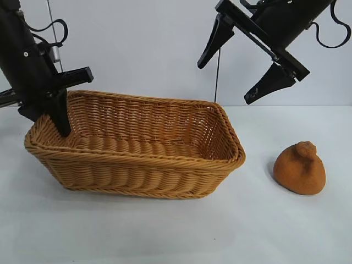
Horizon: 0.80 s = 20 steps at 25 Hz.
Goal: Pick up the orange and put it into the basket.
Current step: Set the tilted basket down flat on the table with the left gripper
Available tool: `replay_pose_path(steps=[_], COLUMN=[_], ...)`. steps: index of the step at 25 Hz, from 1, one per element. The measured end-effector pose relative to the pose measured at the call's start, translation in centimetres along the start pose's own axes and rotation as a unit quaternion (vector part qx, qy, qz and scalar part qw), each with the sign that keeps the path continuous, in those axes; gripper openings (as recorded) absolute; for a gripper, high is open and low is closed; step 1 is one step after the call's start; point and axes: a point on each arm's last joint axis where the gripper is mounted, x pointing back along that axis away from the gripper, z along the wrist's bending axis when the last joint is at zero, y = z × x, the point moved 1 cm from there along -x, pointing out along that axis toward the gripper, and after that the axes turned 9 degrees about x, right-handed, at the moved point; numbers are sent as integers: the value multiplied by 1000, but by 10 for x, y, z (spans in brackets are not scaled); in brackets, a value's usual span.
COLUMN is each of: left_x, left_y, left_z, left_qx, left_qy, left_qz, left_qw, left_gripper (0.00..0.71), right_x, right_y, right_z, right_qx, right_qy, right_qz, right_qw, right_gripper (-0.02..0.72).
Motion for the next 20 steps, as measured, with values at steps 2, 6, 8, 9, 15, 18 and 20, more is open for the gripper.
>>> replay_pose_path(steps=[2,6,8,9,15,18,20], left_x=[-7,-9,-9,-9,-1,18,33], left_y=[0,0,0,0,-1,-3,-6], left_z=[2,2,2,2,-1,-6,-9], left_qx=[4,6,6,6,5,-3,-13], left_qy=[2,2,1,1,-5,-15,-16], left_qz=[7,10,10,10,4,-15,-31], left_qw=[1000,1000,1000,1000,1000,1000,999], left_gripper=[81,99,202,271,617,643,648], right_x=[0,0,0,0,0,0,0], right_y=[0,0,0,0,0,0,0], right_z=[0,0,0,0,0,0,0], right_qx=[0,0,0,0,0,0,0], right_qy=[0,0,-1,-1,-1,-1,-1], right_qz=[0,0,0,0,0,0,0], right_qw=[1000,1000,1000,1000,1000,1000,1000], right_gripper=[675,675,675,675,675,675,675])
